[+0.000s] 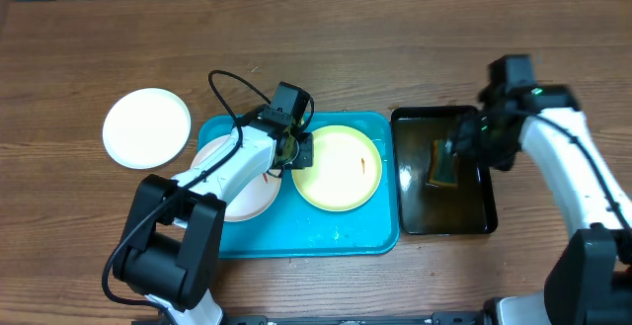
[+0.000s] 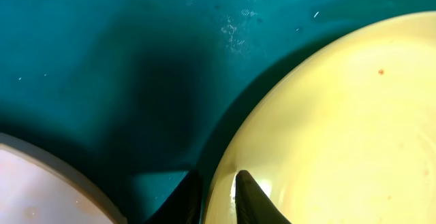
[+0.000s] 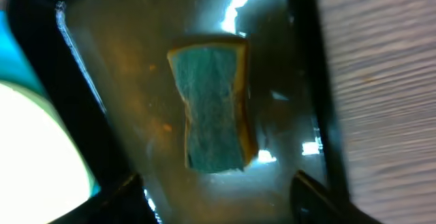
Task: Clean dirty plates on tray and stack at the side
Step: 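Lower the right gripper into the black tray and grasp the sponge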
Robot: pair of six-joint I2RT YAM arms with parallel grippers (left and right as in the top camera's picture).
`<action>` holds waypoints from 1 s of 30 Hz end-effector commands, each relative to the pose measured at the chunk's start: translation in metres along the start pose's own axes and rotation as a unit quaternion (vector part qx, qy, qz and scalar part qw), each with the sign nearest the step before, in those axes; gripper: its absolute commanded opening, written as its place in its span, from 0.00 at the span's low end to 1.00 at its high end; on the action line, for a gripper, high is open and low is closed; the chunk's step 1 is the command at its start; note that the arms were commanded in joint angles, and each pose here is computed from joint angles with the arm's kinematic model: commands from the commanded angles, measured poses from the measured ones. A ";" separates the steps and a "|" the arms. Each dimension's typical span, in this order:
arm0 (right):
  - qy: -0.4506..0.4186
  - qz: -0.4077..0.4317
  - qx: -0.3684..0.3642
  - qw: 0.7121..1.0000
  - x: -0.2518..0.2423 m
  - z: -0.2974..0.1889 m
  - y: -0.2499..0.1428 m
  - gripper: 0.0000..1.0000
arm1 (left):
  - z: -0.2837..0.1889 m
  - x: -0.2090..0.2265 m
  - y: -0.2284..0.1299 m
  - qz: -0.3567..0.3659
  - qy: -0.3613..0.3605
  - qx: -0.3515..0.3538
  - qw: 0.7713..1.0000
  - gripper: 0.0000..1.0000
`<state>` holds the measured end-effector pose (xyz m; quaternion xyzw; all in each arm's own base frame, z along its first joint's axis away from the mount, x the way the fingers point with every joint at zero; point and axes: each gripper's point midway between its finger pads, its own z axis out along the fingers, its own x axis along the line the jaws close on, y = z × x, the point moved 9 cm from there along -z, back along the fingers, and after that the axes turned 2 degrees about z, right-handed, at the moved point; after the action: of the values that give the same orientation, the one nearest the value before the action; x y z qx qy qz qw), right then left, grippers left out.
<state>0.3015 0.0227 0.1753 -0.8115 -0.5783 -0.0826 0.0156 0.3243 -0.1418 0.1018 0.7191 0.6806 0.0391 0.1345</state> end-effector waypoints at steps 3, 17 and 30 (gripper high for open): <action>-0.020 -0.015 -0.010 1.000 0.006 0.037 -0.019 0.66 | 0.005 -0.002 -0.003 0.010 -0.008 0.012 1.000 0.20; -0.021 -0.034 0.015 0.999 0.002 0.067 -0.044 0.19 | 0.005 -0.001 -0.003 0.010 -0.008 0.011 1.000 0.17; -0.030 -0.037 -0.015 0.999 0.011 0.046 -0.025 0.58 | 0.005 -0.002 -0.002 0.011 -0.008 0.011 1.000 0.18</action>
<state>0.2918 0.0479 0.1350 -0.7925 -0.6050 -0.0762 -0.0087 0.3237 -0.1425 0.1011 0.7210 0.6787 0.0340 0.1355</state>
